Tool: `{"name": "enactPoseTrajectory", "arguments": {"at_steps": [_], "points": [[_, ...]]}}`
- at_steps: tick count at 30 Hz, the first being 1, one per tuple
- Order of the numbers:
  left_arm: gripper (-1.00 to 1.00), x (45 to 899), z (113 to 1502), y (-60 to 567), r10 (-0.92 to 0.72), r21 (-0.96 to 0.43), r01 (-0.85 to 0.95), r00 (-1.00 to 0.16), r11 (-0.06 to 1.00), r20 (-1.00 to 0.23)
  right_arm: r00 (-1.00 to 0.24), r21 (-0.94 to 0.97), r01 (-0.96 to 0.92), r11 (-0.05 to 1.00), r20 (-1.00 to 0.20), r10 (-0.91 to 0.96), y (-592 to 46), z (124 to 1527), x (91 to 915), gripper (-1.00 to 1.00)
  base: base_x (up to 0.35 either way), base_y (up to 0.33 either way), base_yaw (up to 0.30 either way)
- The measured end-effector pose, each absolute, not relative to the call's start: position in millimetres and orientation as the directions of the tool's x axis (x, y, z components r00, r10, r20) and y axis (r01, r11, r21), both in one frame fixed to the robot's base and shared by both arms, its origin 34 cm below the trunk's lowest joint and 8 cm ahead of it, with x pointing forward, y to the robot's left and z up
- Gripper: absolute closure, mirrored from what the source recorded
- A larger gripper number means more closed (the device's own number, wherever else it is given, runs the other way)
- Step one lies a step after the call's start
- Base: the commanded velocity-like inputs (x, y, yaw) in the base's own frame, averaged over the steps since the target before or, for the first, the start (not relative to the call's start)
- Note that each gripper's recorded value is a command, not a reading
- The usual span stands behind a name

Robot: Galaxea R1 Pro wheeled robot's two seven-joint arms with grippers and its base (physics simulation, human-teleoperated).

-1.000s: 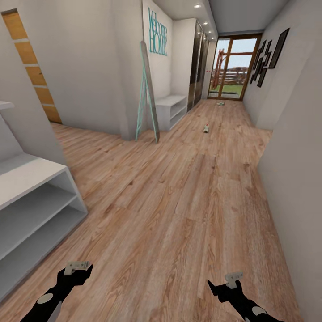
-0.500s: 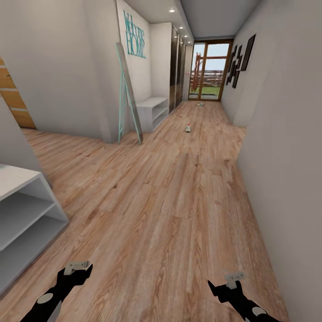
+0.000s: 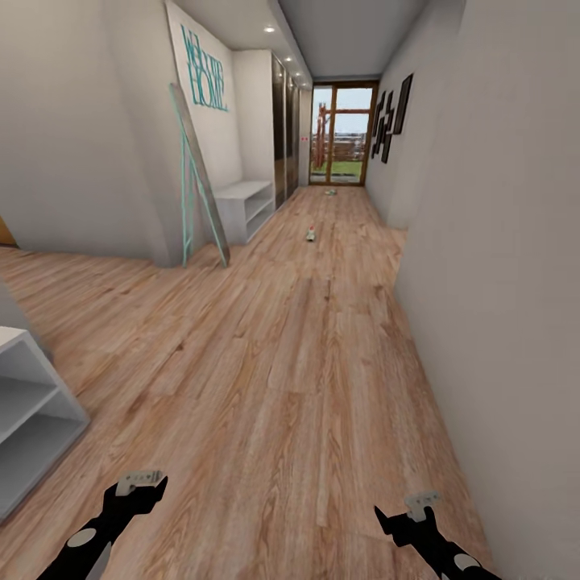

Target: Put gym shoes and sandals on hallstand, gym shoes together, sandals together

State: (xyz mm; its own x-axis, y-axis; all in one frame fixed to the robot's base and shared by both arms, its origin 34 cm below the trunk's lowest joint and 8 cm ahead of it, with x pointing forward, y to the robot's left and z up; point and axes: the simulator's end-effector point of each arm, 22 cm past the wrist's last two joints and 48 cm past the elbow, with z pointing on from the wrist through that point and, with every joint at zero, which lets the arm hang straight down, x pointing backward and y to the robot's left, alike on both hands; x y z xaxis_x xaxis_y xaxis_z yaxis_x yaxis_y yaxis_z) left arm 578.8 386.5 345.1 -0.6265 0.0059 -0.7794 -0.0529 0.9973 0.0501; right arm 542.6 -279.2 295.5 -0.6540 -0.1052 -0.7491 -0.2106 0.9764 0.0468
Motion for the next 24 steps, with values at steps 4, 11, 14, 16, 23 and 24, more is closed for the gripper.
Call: {"name": "enactPoseTrajectory", "arguments": {"at_steps": [4, 11, 14, 16, 23, 24], "points": [[-1.0, 579.9, 347.3, 386.1, 0.006, 0.049, -0.053, -0.623, 0.997, -0.782, -0.65, 0.046, -0.211, 0.976, -0.752, -0.105, -279.2, 297.6, 543.9, -1.0, 0.0, 0.0, -0.232], [-1.0, 581.8, 351.4, 385.9, 0.002, 0.046, -0.056, -0.616, 0.997, -0.788, -0.644, 0.044, -0.211, 0.976, -0.758, -0.105, -279.1, 301.3, 546.1, -1.0, 0.042, 0.0, -0.23], [-1.0, 582.6, 353.4, 386.5, 0.001, 0.046, -0.057, -0.612, 0.997, -0.791, -0.641, 0.043, -0.211, 0.976, -0.76, -0.105, -279.1, 303.1, 547.1, -1.0, 0.158, 0.0, -0.228], [-1.0, 583.3, 354.9, 386.7, 0.001, 0.046, -0.058, -0.61, 0.997, -0.793, -0.639, 0.043, -0.211, 0.976, -0.762, -0.105, -279.2, 304.2, 547.8, -1.0, 0.227, 0.0, -0.227], [-1.0, 584.8, 358.4, 387.4, -0.001, 0.045, -0.061, -0.604, 0.997, -0.797, -0.634, 0.042, -0.212, 0.976, -0.766, -0.105, -279.1, 307.1, 549.5, -1.0, 0.303, 0.0, -0.143], [-1.0, 584.9, 358.6, 387.5, -0.001, 0.044, -0.061, -0.603, 0.997, -0.797, -0.634, 0.041, -0.212, 0.976, -0.766, -0.105, -279.1, 307.3, 549.5, -1.0, 0.328, 0.0, -0.038]]}}
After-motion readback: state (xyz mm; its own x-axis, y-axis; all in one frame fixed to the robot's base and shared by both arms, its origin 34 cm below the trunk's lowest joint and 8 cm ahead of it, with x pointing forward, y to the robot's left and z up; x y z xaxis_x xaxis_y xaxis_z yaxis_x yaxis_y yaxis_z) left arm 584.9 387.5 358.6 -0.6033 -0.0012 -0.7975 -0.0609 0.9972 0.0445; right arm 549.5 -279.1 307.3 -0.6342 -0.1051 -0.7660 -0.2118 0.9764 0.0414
